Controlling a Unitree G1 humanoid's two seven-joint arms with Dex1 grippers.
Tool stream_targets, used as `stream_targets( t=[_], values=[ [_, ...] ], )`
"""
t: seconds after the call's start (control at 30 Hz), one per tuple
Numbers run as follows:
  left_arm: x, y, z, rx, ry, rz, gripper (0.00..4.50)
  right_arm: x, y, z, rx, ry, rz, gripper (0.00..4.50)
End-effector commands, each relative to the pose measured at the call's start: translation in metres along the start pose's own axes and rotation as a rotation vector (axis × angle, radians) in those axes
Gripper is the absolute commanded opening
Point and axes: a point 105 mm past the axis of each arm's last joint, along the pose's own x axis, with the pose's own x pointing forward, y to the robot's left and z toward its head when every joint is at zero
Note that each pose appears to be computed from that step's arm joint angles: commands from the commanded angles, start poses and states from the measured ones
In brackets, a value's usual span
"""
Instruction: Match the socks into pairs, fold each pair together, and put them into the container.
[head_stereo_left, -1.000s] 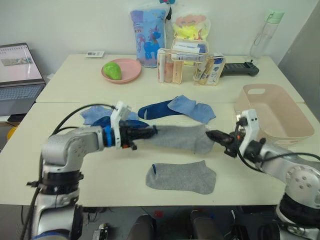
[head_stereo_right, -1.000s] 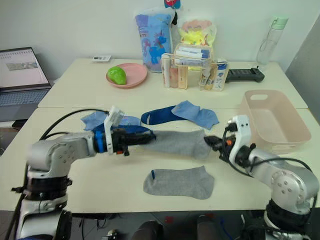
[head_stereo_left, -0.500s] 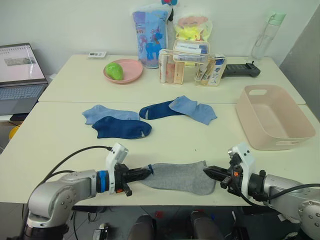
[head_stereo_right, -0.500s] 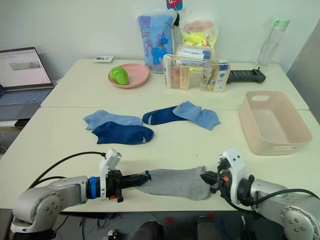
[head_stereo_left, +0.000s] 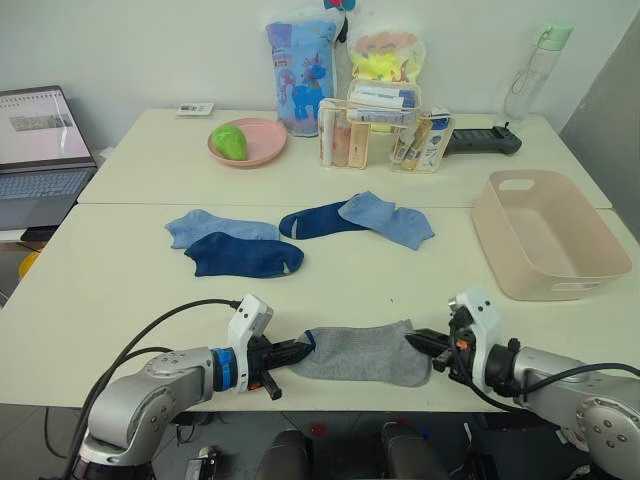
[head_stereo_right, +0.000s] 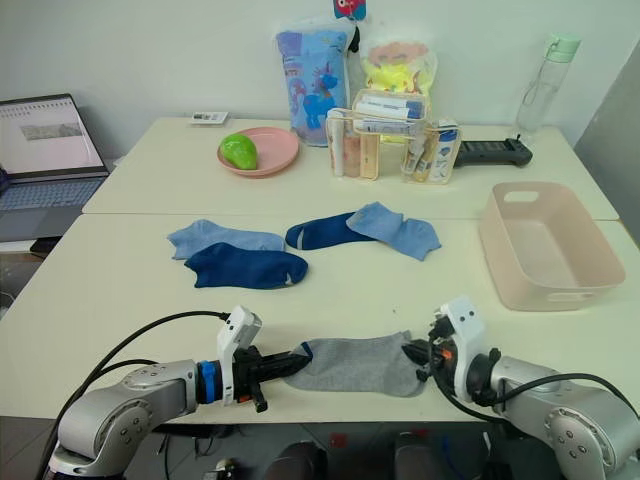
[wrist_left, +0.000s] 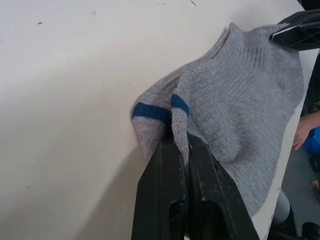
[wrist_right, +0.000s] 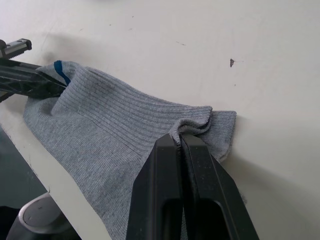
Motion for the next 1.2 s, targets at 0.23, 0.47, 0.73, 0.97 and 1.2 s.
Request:
stream_targets(
  t=[0.23,0.47,0.73,0.97,1.2],
  values=[
    [-0.003,-0.008,0.008,0.007,-0.026,-0.032,0.05,-0.010,0.000,0.009,-0.011,-0.055,0.003,0.00],
    [-0.002,-0.005,0.010,0.014,-0.027,-0.018,0.05,-0.013,-0.005,0.007,-0.010,-0.049,-0.025,0.00],
    [0.000,-0.003,0.005,0.012,0.001,-0.009,0.05,-0.007,-0.007,0.002,0.006,-0.042,-0.053,0.00],
    [-0.007,0.000,0.012,0.036,-0.004,0.008,1.47,-0.014,-0.016,0.008,-0.007,-0.058,-0.092,2.04],
    [-0.031,0.014,0.048,0.208,-0.079,0.022,3.01,-0.030,-0.002,0.037,-0.049,-0.203,0.010,4.47]
  ],
)
